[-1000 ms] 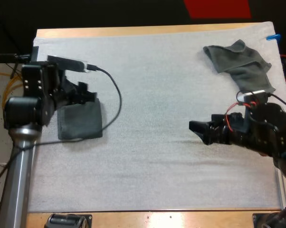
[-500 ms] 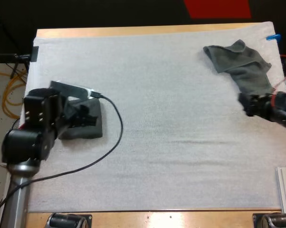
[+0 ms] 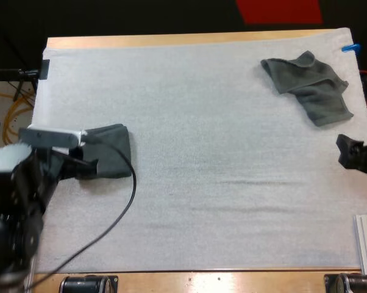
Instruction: Pick towel from pile fold and stack
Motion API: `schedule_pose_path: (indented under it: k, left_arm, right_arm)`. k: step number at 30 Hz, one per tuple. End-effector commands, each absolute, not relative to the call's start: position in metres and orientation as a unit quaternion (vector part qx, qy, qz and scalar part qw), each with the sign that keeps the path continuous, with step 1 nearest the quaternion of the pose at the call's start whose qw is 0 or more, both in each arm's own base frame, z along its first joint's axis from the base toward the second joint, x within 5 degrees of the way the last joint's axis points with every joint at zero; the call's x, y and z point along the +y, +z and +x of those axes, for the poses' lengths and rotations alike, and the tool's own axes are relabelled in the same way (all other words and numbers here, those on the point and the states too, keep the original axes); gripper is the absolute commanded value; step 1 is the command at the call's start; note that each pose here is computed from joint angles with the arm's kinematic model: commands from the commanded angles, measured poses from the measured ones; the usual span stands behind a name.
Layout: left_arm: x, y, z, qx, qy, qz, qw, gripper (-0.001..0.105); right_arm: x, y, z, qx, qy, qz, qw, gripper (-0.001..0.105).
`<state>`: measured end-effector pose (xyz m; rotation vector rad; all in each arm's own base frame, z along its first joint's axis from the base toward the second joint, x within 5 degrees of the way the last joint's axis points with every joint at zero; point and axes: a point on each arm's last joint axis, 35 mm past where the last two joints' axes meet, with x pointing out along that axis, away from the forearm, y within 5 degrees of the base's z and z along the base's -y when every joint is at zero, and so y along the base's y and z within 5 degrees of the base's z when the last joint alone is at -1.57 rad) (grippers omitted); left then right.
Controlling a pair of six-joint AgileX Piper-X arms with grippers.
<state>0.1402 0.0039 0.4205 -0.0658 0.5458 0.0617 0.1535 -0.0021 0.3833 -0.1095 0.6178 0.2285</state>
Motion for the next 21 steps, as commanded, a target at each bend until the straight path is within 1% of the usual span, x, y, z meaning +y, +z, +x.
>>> schedule_pose_path:
  k: [1,3,5,7,10,14,18,21]
  left_arm:
    - [0.003,0.426,0.130,0.248,0.029,-0.031,0.968,0.060]
    - [0.003,0.432,0.116,0.220,0.027,-0.025,0.975,0.060]
    - [0.003,0.435,0.099,0.185,0.024,-0.013,0.982,0.060]
    - [0.002,0.434,0.087,0.171,0.022,-0.002,0.985,0.060]
    - [0.002,0.428,0.064,0.145,0.021,0.006,0.989,0.060]
    - [0.001,0.415,0.032,0.121,0.021,0.006,0.992,0.060]
    - [0.001,0.401,0.005,0.103,0.021,0.007,0.994,0.060]
    - [0.001,0.389,-0.020,0.093,0.021,0.008,0.995,0.060]
  right_arm:
    - [-0.001,0.389,0.141,0.285,0.114,-0.064,0.949,0.077]
    - [0.000,0.396,0.125,0.261,0.103,-0.072,0.957,0.077]
    - [-0.001,0.404,0.104,0.228,0.080,-0.083,0.967,0.077]
    - [0.000,0.410,0.087,0.200,0.066,-0.090,0.973,0.077]
    - [0.002,0.416,0.059,0.159,0.064,-0.101,0.980,0.077]
    - [0.004,0.413,0.028,0.142,0.069,-0.130,0.979,0.077]
    - [0.006,0.409,0.001,0.123,0.068,-0.135,0.981,0.077]
    - [0.007,0.406,-0.022,0.091,0.063,-0.139,0.984,0.077]
